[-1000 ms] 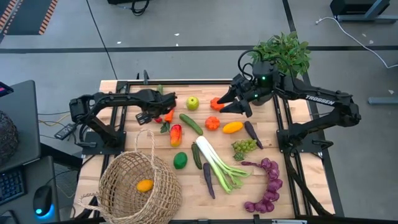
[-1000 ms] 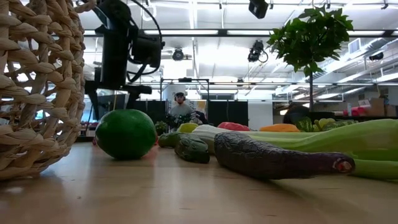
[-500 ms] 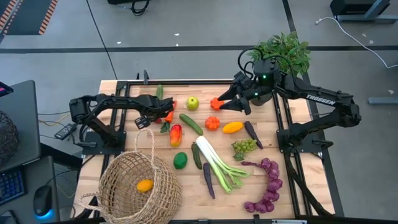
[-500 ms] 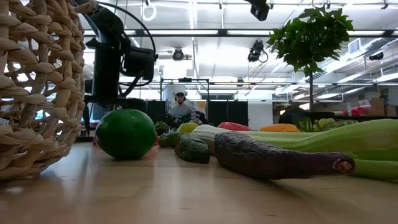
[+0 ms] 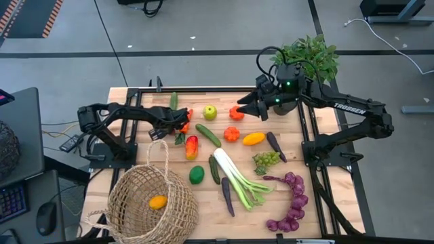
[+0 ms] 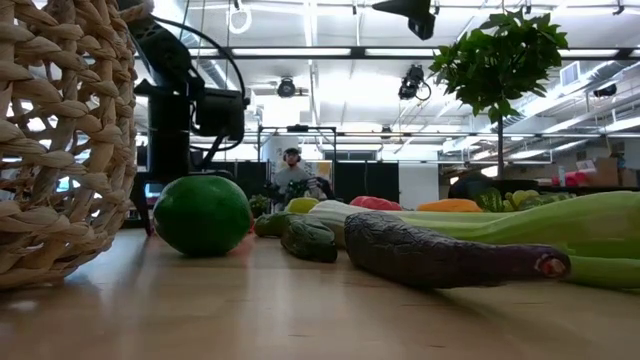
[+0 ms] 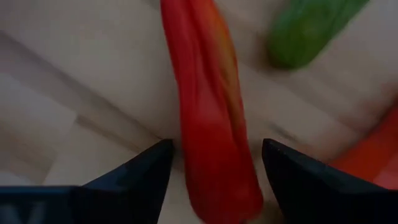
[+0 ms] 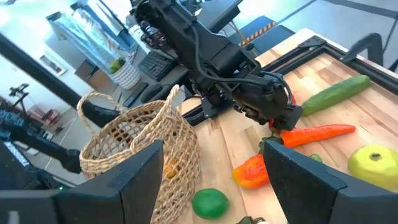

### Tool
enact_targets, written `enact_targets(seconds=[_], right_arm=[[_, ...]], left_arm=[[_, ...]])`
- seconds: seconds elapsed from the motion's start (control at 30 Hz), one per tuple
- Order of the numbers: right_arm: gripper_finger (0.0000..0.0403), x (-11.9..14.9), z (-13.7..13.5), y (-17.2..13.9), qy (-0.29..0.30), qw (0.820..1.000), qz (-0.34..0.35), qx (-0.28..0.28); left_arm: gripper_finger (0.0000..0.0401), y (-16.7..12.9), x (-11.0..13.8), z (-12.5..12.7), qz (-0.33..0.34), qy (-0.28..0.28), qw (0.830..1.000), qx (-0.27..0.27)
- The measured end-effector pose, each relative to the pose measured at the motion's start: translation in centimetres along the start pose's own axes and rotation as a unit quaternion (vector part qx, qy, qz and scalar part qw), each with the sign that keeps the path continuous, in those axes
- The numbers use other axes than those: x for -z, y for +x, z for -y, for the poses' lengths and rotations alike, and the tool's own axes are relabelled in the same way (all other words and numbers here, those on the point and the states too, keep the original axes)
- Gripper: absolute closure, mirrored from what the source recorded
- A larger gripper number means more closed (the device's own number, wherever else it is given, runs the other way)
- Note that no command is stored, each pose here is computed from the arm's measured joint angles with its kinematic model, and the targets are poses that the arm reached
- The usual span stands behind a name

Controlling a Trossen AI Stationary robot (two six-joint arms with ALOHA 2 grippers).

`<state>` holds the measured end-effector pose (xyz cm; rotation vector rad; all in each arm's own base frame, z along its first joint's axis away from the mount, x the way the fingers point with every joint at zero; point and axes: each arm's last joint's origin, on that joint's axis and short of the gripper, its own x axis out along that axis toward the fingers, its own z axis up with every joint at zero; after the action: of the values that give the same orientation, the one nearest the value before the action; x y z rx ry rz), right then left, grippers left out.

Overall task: Build produce basket
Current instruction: Put the red chili pepper into the basket

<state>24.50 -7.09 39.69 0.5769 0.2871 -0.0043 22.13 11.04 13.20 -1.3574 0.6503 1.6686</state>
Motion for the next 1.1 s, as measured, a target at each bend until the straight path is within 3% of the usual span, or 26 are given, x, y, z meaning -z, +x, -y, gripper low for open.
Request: enact_targets(seconds=[0.17,0.43,0.53,0.7,0.87,1.1], right_arm=[[0.0123,0.0,0.1,0.0,0.001,1.000,0.007,0.013],[0.0123,-0.1,0.1,0.0,-0.001,1.000,0.008,0.014],[0.0123,-0.1,0.1,0.0,-0.010,1.000,0.007,0.013],[0.0123,-0.1,0.1,0.0,-0.031,1.000,0.003,0.003],[0.0123,-0.2,0.3,-0.2,-0.029,0.999,-0.006,-0.021],[0.0123,-0.4,0.5,-0.6,-0.027,0.997,-0.023,-0.064]], left_arm=[[0.0177,0.3,-0.7,0.1,0.018,0.016,1.000,0.003],[0.0299,-0.1,-0.1,0.3,-0.018,0.039,0.999,0.007],[0.0314,-1.5,0.1,1.5,-0.039,0.072,0.996,0.040],[0.0313,-5.8,0.0,3.5,-0.037,0.114,0.988,0.093],[0.0290,-11.3,0.1,5.1,-0.029,0.201,0.972,0.121],[0.0294,-20.9,0.9,6.0,-0.019,0.334,0.922,0.194]])
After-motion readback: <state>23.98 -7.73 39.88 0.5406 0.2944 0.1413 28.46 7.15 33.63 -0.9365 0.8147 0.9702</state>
